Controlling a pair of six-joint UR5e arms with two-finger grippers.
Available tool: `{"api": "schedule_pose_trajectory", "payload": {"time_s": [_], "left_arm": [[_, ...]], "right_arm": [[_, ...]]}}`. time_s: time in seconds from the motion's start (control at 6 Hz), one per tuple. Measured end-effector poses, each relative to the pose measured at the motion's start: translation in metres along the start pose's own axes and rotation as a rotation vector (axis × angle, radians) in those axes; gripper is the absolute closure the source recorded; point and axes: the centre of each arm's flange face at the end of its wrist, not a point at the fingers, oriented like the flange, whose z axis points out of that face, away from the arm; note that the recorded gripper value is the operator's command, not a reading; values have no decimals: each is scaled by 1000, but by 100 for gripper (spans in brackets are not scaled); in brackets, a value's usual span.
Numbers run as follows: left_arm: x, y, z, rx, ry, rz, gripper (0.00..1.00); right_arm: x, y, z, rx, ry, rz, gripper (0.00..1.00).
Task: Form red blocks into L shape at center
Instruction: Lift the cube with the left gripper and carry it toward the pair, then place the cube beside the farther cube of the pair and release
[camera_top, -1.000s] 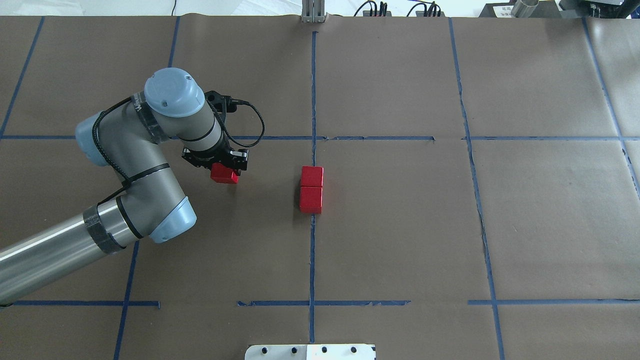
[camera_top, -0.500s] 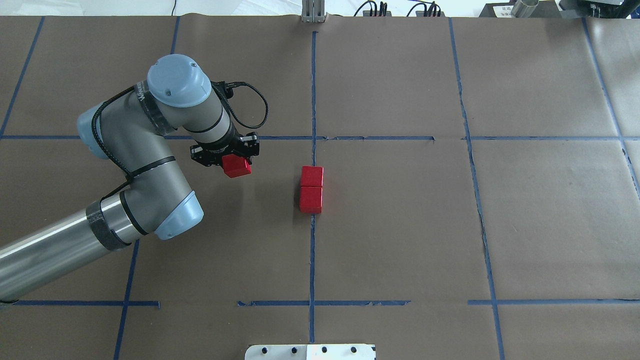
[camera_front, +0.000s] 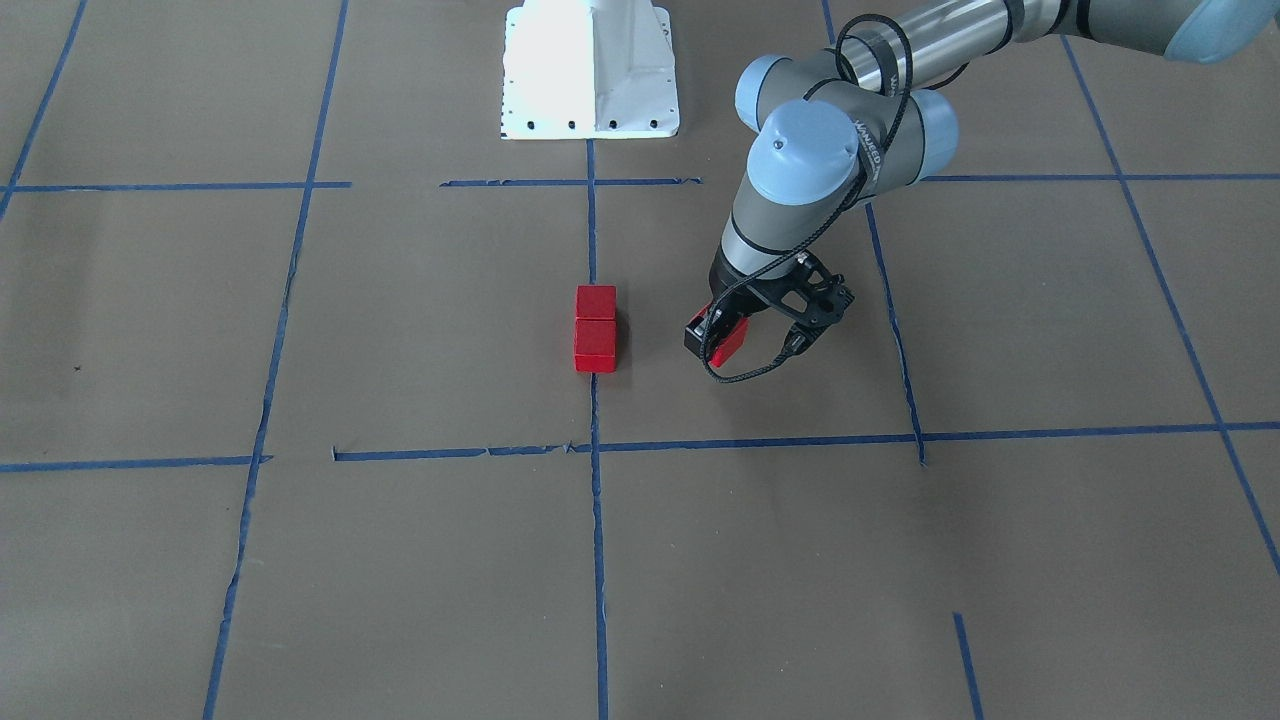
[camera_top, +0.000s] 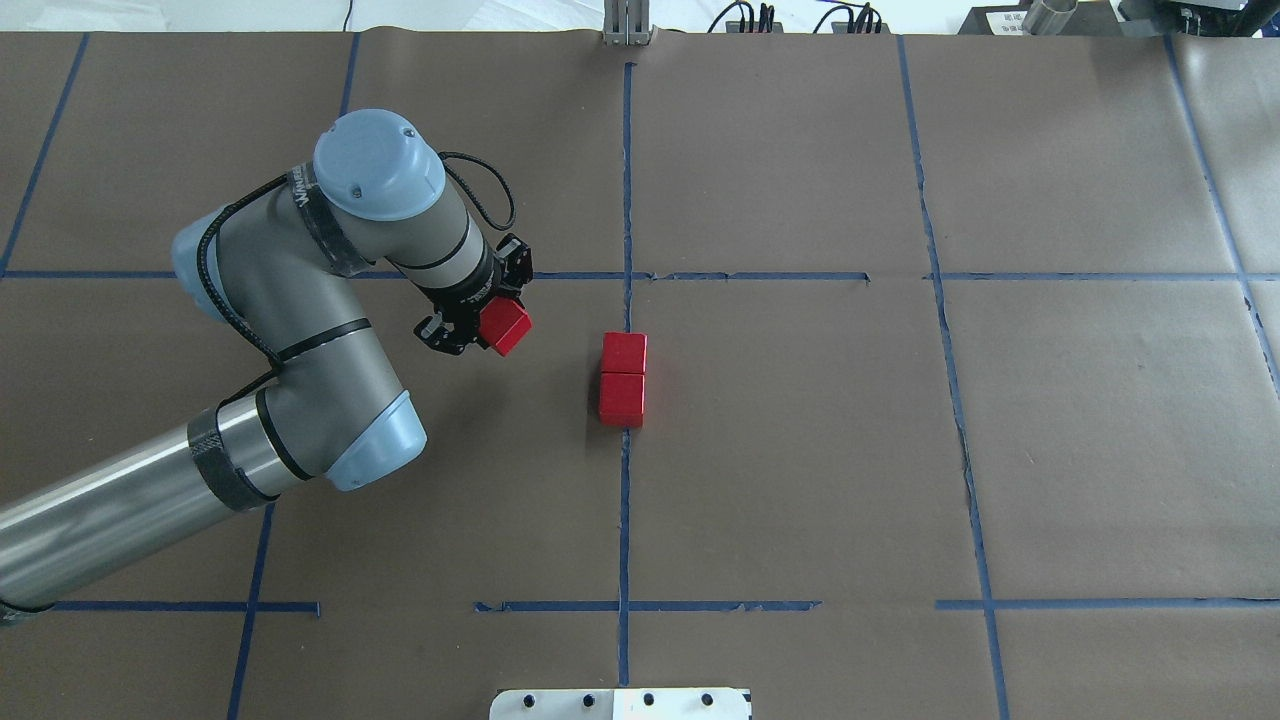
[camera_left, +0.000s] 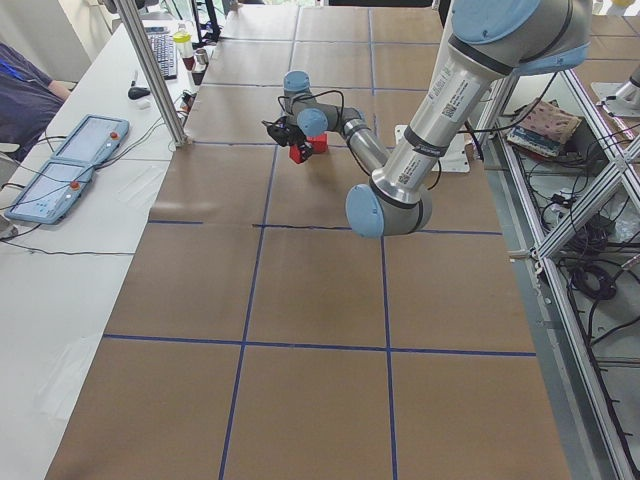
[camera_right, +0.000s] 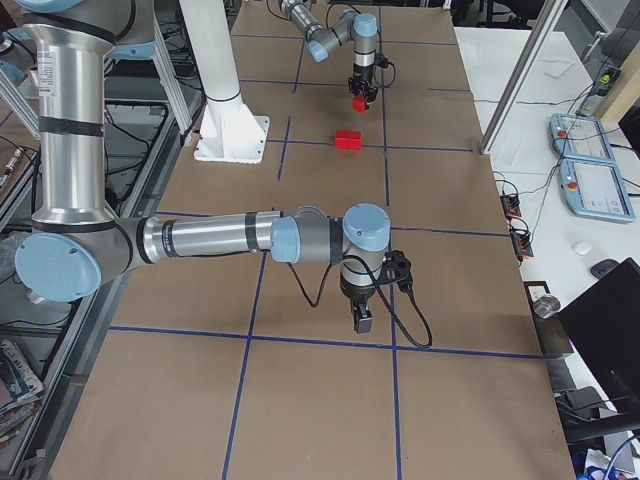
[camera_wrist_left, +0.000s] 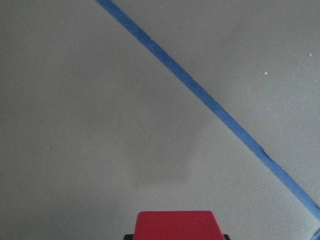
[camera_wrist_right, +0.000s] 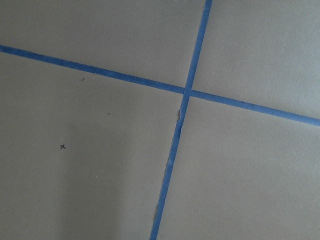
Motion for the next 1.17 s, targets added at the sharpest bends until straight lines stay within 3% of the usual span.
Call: {"api": "schedule_pose_trajectory", "payload": {"time_s": [0.33,0.5,1.17], "left_arm": [[23,17,7,14,4,-405,79],[35,32,20,33,1,-502,74],[25,78,55,55,-13,-497,64]], "right_arm": [[0,0,0,0,0,0,0],[0,0,0,0,0,0,0],[1,1,1,-2,1,1,0]]}}
